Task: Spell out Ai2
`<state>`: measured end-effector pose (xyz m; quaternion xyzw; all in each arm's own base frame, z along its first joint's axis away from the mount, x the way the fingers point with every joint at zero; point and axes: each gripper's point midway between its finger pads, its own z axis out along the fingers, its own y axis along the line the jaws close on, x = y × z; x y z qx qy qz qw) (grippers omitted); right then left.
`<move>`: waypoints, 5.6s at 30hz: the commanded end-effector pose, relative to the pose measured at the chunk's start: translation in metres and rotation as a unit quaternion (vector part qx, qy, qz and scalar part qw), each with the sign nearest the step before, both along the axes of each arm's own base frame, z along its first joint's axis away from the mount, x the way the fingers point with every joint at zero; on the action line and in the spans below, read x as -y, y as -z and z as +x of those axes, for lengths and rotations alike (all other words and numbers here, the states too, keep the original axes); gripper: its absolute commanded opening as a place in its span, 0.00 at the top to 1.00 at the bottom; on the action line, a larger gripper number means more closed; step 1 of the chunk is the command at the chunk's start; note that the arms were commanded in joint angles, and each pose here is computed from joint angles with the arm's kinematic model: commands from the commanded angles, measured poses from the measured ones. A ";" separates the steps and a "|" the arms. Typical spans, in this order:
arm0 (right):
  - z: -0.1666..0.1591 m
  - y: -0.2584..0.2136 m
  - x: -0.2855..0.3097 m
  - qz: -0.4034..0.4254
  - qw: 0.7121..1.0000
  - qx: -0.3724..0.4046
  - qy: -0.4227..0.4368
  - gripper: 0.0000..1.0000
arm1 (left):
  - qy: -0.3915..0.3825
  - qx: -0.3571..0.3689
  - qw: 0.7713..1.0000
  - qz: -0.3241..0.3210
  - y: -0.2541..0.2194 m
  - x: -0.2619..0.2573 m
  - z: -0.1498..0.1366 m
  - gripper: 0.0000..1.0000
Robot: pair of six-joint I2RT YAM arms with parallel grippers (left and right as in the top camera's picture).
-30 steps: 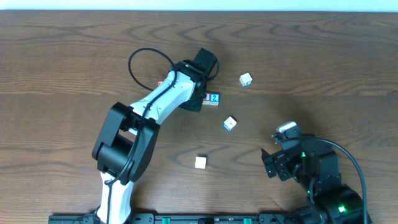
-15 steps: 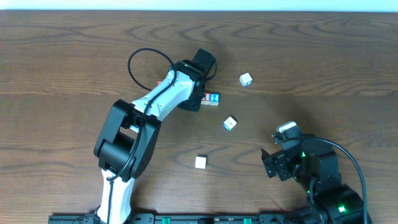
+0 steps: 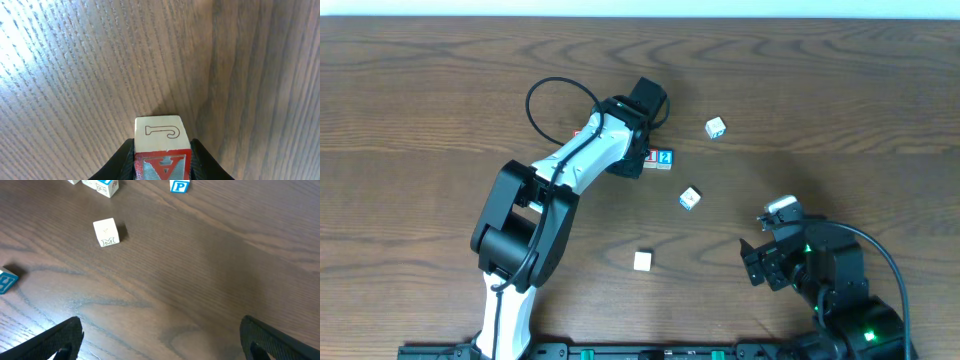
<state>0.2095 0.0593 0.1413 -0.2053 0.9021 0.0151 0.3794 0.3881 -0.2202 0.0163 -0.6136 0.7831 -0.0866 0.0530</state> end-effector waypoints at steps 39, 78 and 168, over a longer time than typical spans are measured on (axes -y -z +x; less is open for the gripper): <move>0.001 0.000 0.003 0.000 1.000 0.001 0.009 0.01 | -0.171 -0.022 0.984 -0.052 0.003 -0.016 0.014 0.94; 0.001 0.000 0.003 0.000 1.000 0.001 0.009 0.01 | -0.173 -0.037 0.984 -0.037 0.005 -0.021 0.006 0.60; 0.001 0.000 0.003 0.000 1.000 0.001 0.009 0.01 | -0.171 -0.119 0.978 -0.025 0.007 -0.031 -0.029 0.61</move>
